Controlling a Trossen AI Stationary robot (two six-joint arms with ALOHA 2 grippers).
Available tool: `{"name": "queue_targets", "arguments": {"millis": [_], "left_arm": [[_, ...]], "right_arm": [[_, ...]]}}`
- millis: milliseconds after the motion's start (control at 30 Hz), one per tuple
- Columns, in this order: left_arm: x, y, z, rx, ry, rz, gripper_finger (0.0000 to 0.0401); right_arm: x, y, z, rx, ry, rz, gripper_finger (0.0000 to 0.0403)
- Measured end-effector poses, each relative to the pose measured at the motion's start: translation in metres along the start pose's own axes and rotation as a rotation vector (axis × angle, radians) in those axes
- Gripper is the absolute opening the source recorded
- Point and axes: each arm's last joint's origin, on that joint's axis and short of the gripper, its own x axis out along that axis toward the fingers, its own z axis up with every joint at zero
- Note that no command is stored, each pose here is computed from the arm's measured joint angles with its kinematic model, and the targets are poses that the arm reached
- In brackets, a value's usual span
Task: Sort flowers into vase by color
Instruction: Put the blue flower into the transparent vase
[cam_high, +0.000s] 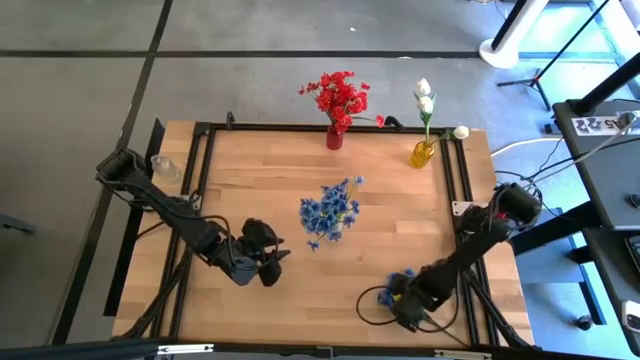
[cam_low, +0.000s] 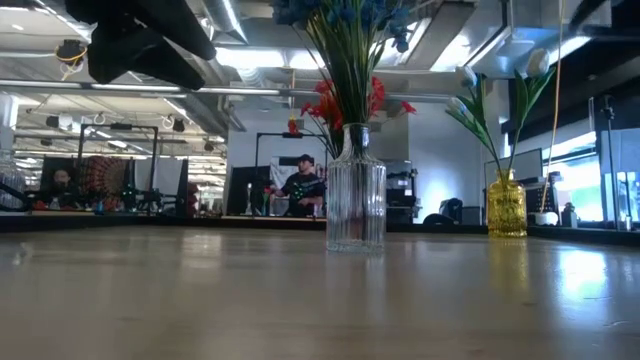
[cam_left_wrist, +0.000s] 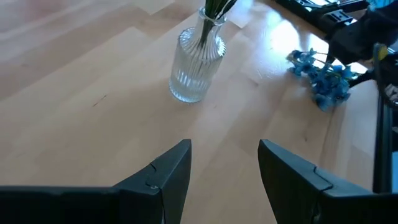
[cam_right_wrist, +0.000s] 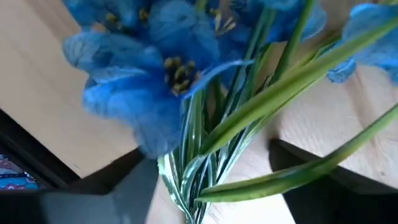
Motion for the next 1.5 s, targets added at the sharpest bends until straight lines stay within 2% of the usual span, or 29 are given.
{"name": "queue_targets", "arguments": {"millis": [133,233,300,367,467,533,633,767,867,1000,1100,1267,1400,1500], "left_arm": [[0.0,0.0,0.0,-0.007,0.005,-0.006,0.0181],[0.0,0.0,-0.001,-0.011,0.009,-0.006,0.0181],[0.0,0.0,0.0,-0.012,0.006,-0.005,0.0181],[0.001,0.0,0.001,-0.018,-0.001,0.002,0.0181],[0.006,0.003,0.007,-0.044,-0.018,0.016,0.0181],[0.01,0.004,0.012,-0.067,-0.032,0.021,0.0181],[0.015,0.007,0.019,-0.091,-0.044,0.023,0.0181],[0.022,0.013,0.027,-0.115,-0.043,0.042,0.0181],[0.027,0.016,0.03,-0.126,-0.046,0.062,0.0181],[0.036,0.018,0.031,-0.138,-0.033,0.069,0.0181],[0.044,0.016,0.028,-0.145,-0.01,0.057,0.0181],[0.057,0.012,0.019,-0.091,0.03,0.041,0.0181],[0.067,0.007,0.014,-0.078,0.028,0.015,0.0181],[0.074,0.006,0.012,-0.088,0.024,0.01,0.0181]], "right_arm": [[0.004,-0.003,0.01,0.001,0.011,-0.016,0.0228],[0.0,-0.007,0.016,-0.021,-0.01,-0.03,0.0134],[-0.006,-0.009,0.02,-0.078,-0.073,-0.029,0.0058],[-0.018,-0.007,0.026,-0.142,-0.226,-0.012,0.002],[-0.04,-0.012,0.032,-0.18,-0.365,-0.013,0.0029],[-0.059,-0.013,0.034,-0.217,-0.458,0.03,0.0026],[-0.097,-0.016,0.038,-0.294,-0.691,0.104,0.001],[-0.141,-0.021,0.035,-0.423,-0.96,0.141,0.0017],[-0.164,-0.022,0.029,-0.513,-1.107,0.151,0.0015],[-0.189,-0.022,0.025,-0.551,-1.319,0.158,0.0007],[-0.193,-0.021,0.025,-0.549,-1.493,0.208,0.0011],[-0.183,-0.032,0.039,-0.524,-1.749,0.26,0.0007],[-0.177,-0.042,0.052,-0.48,-1.866,0.2,0.0008],[-0.174,-0.045,0.062,-0.496,-1.889,0.155,0.0012]]}}
